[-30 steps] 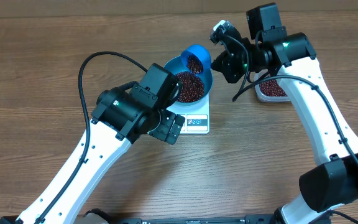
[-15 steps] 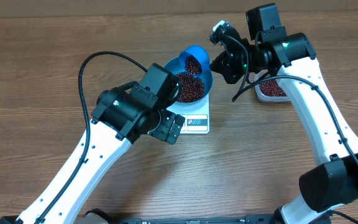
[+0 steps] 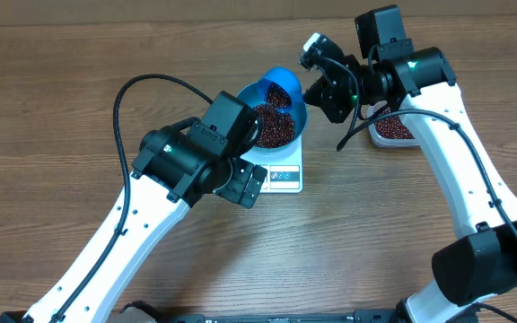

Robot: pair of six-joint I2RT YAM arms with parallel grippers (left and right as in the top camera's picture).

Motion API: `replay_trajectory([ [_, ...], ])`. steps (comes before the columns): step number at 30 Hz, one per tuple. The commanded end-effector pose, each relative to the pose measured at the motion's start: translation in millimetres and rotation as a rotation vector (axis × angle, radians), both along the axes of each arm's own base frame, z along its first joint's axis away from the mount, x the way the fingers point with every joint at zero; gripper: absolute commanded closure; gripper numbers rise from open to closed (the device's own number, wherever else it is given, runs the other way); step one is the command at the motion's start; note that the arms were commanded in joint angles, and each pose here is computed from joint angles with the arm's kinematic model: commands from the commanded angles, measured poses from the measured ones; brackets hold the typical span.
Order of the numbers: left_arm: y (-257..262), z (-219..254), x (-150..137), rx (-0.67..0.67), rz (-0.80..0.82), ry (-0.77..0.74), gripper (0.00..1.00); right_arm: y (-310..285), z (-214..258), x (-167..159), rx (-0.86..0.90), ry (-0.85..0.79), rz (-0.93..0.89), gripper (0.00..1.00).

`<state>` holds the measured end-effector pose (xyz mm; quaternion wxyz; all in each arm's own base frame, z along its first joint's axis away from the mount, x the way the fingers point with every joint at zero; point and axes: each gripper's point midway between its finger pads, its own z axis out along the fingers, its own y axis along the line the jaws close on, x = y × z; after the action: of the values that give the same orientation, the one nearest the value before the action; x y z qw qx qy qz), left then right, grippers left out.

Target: Scoop item into bowl and weigh 150g on scale

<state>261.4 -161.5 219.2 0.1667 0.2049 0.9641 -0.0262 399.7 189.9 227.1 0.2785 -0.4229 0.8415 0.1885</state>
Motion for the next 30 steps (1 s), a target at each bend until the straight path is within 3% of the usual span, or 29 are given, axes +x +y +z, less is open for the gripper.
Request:
replay_trajectory([
  [1,-0.5,-1.7,0.4,0.008,0.004,0.000,0.00,2.1,12.4,4.2,0.041,0.000,-0.031,0.96],
  [24,-0.5,-1.7,0.4,0.008,0.004,0.000,0.00,1.9,11.8,3.3,0.043,0.011,-0.040,0.96],
  [30,-0.5,-1.7,0.4,0.008,0.004,0.000,0.01,1.6,9.3,-2.0,0.013,-0.016,0.035,0.96],
])
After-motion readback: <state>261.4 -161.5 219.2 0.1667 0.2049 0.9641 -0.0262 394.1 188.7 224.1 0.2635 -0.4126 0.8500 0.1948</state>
